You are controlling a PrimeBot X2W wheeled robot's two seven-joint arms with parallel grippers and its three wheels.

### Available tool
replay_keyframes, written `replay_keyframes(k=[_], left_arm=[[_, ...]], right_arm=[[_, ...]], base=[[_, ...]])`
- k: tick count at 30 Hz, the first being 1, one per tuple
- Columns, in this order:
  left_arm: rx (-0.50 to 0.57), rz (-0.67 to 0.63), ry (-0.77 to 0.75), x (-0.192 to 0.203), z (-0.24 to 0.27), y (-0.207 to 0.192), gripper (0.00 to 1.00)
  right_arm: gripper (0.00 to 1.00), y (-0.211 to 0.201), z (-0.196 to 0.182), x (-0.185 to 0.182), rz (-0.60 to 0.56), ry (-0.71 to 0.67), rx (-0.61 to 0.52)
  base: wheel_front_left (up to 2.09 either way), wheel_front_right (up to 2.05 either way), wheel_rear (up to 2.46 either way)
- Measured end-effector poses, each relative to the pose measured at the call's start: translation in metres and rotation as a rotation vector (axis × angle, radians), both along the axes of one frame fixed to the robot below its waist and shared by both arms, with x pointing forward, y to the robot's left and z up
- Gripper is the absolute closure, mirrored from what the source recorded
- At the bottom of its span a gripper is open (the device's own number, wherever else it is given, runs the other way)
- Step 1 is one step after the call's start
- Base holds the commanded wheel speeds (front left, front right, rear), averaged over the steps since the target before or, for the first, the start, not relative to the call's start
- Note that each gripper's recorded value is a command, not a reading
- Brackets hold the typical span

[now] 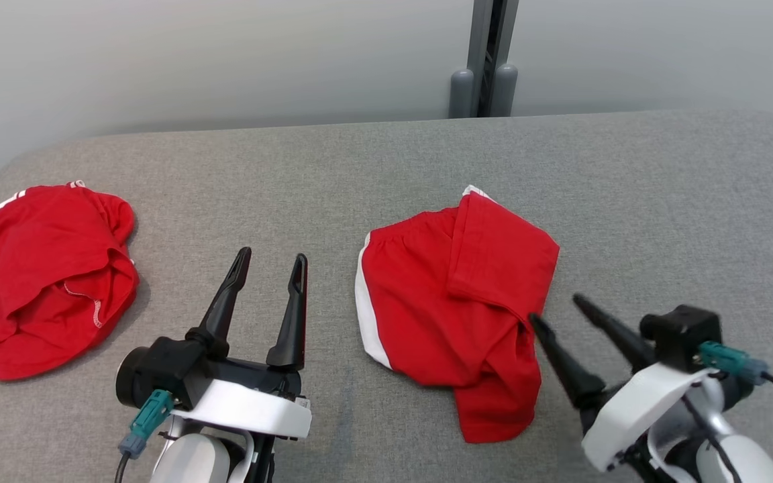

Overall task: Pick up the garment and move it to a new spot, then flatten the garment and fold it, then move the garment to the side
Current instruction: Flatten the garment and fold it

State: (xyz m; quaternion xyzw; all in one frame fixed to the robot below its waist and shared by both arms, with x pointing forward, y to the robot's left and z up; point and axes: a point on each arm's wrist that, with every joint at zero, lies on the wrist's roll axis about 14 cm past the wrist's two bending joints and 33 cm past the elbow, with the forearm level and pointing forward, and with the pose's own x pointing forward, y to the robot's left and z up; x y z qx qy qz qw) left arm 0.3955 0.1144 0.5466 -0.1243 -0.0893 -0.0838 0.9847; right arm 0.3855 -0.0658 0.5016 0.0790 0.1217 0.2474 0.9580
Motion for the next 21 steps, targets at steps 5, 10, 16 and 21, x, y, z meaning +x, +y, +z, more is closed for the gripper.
replay_keyframes(k=[5, 10, 16, 21], left_arm=[[0.011, -0.01, 0.003, 0.003, -0.002, -0.002, 0.0], [0.015, -0.003, -0.01, 0.005, 0.002, 0.002, 0.0], [0.017, -0.006, 0.02, -0.001, -0.008, 0.001, 0.0], [0.02, -0.013, 0.035, -0.003, -0.013, -0.002, 0.0]], right_arm=[[0.0, -0.022, 0.037, 0.02, -0.101, -0.207, -0.015], [0.0, -0.037, 0.055, 0.027, -0.188, -0.337, -0.003], [0.0, -0.037, 0.042, 0.026, -0.216, -0.351, -0.003], [0.0, -0.017, 0.024, 0.027, -0.157, -0.31, -0.03]], base=[[0.0, 0.0, 0.0], [0.0, 0.0, 0.0], [0.0, 0.0, 0.0], [0.0, 0.0, 0.0]])
